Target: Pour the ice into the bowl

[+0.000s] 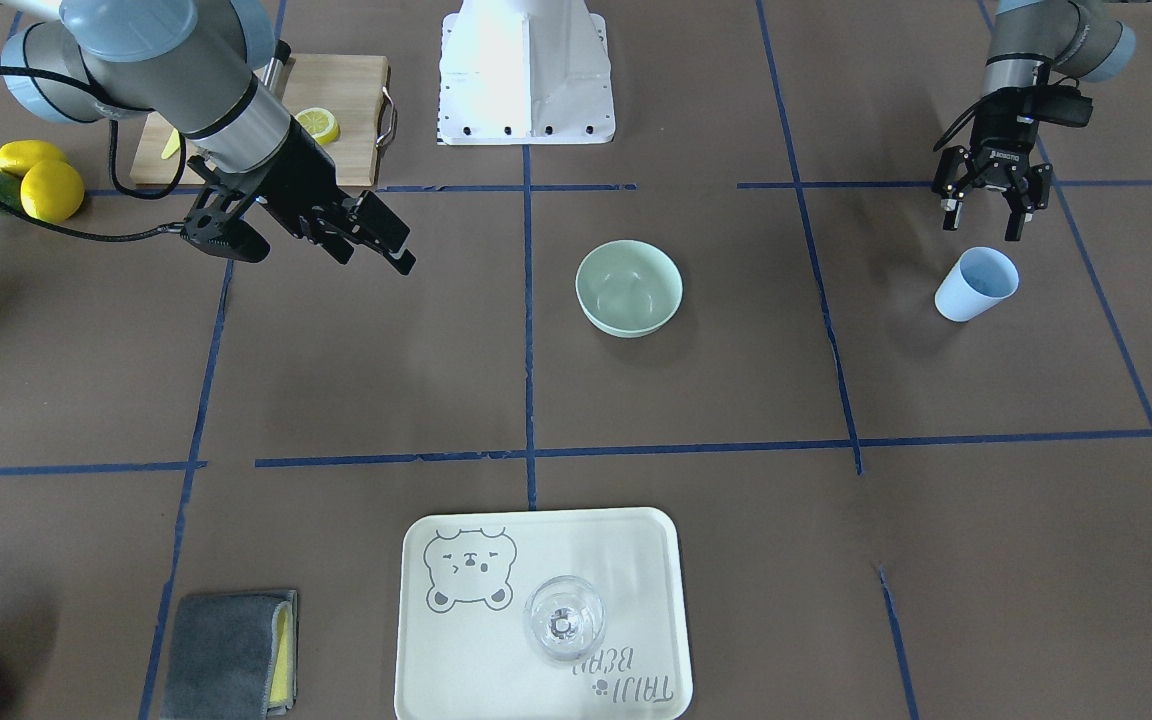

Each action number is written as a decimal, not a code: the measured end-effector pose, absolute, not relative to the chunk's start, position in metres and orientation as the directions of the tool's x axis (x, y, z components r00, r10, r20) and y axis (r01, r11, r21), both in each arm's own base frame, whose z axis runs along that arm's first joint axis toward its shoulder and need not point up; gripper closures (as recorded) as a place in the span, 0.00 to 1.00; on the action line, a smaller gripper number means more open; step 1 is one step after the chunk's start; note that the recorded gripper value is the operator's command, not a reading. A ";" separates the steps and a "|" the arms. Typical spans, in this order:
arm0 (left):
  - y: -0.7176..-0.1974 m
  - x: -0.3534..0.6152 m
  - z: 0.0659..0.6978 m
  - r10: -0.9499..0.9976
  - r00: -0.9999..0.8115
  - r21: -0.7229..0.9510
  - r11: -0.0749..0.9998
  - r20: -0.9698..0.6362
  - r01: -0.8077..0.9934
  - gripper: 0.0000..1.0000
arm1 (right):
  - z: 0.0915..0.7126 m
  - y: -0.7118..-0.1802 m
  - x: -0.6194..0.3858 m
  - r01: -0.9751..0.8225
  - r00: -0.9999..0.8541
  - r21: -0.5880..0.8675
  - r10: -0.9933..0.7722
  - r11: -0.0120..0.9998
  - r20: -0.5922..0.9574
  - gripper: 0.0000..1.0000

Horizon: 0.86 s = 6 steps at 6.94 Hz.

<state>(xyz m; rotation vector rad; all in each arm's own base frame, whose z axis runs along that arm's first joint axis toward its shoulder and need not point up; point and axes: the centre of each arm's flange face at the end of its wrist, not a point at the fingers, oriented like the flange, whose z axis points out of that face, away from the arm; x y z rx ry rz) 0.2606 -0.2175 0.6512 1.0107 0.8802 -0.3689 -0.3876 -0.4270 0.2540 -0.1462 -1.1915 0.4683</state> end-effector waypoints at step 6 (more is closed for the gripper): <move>-0.228 0.308 0.671 0.078 0.649 0.630 0.351 -0.757 0.693 0.01 | 0.260 -0.424 -0.384 -0.276 0.293 -0.354 0.428 0.894 0.855 0.00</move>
